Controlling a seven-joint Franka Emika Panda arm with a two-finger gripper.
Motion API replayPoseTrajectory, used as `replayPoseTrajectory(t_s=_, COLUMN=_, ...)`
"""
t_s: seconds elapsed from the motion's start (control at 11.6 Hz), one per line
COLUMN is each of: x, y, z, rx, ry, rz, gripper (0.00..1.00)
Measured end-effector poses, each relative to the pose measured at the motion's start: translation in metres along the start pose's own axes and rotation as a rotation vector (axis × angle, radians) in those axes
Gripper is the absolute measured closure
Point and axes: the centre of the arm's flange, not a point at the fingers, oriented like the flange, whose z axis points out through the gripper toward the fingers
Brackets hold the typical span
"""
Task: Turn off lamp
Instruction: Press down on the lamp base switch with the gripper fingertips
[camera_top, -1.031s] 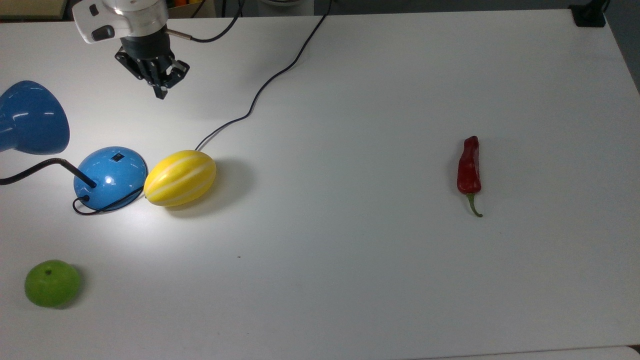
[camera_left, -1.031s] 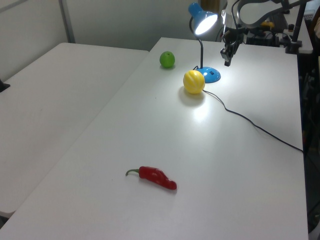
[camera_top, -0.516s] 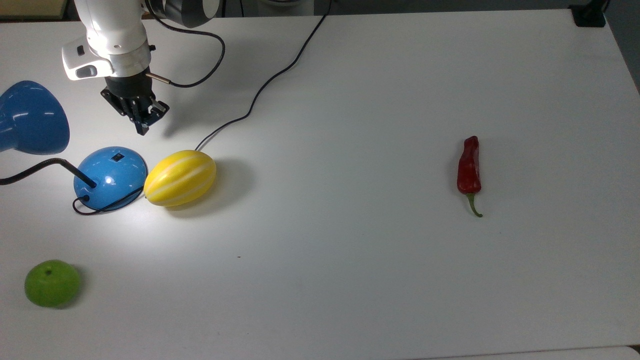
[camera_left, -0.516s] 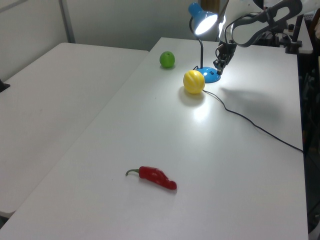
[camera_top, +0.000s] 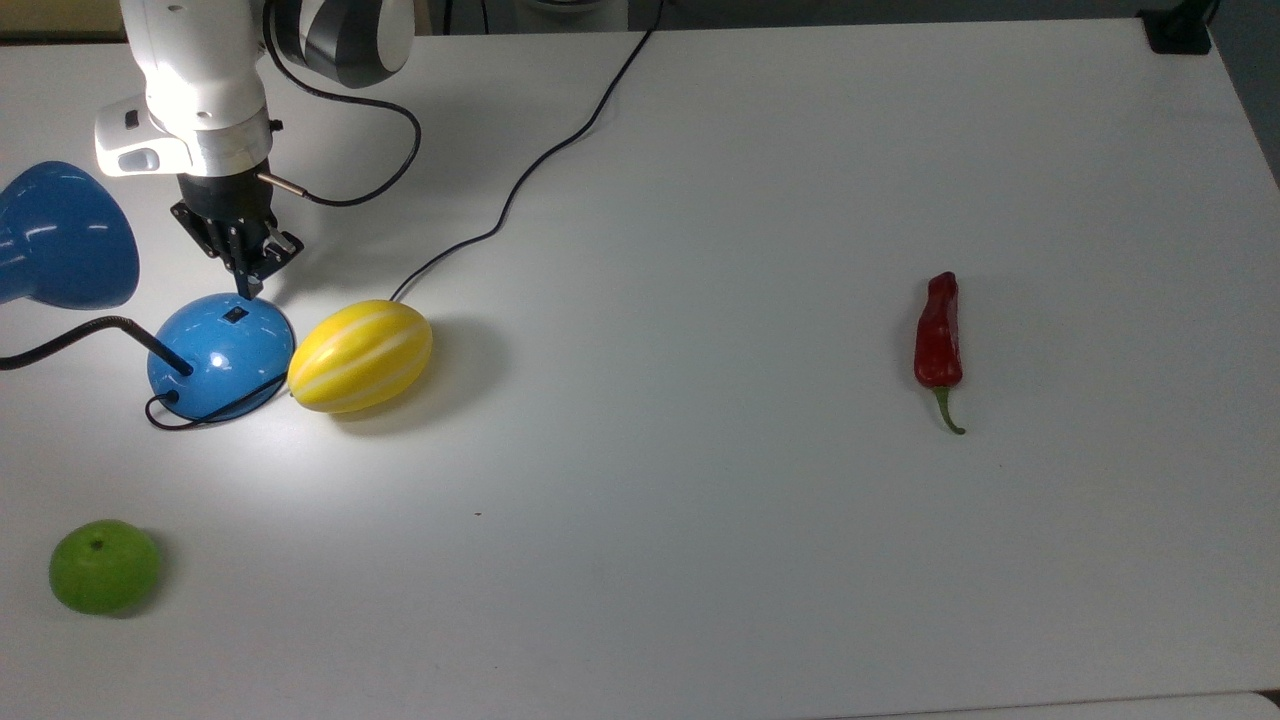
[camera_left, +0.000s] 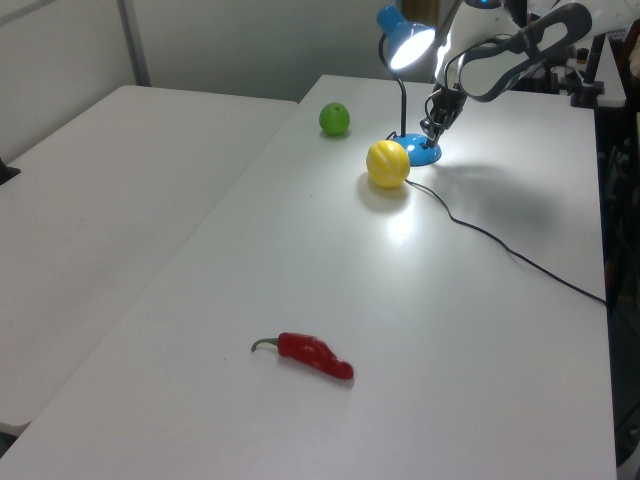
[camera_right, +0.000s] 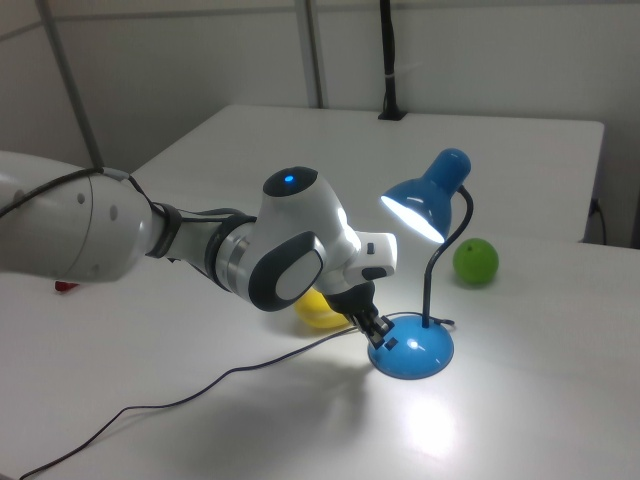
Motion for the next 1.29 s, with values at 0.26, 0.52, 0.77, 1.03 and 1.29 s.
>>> replayPoseTrajectory(t_s=0.26, x=0.001, y=0.002, z=0.008, rx=0.001, ry=0.011, rz=0.022, gripper=0.99)
replayPoseTrajectory(t_s=0.52, x=0.003, y=0.002, z=0.008, rx=0.004, ry=0.038, rz=0.058, gripper=0.99)
replayPoseTrajectory(t_s=0.77, x=0.002, y=0.002, z=0.013, rx=0.003, ry=0.031, rz=0.059, gripper=0.99)
replayPoseTrajectory(t_s=1.03, x=0.002, y=0.002, z=0.013, rx=0.003, ry=0.031, rz=0.059, gripper=0.99)
replayPoseTrajectory(t_s=1.29, x=0.001, y=0.002, z=0.016, rx=0.003, ry=0.026, rz=0.058, gripper=0.99)
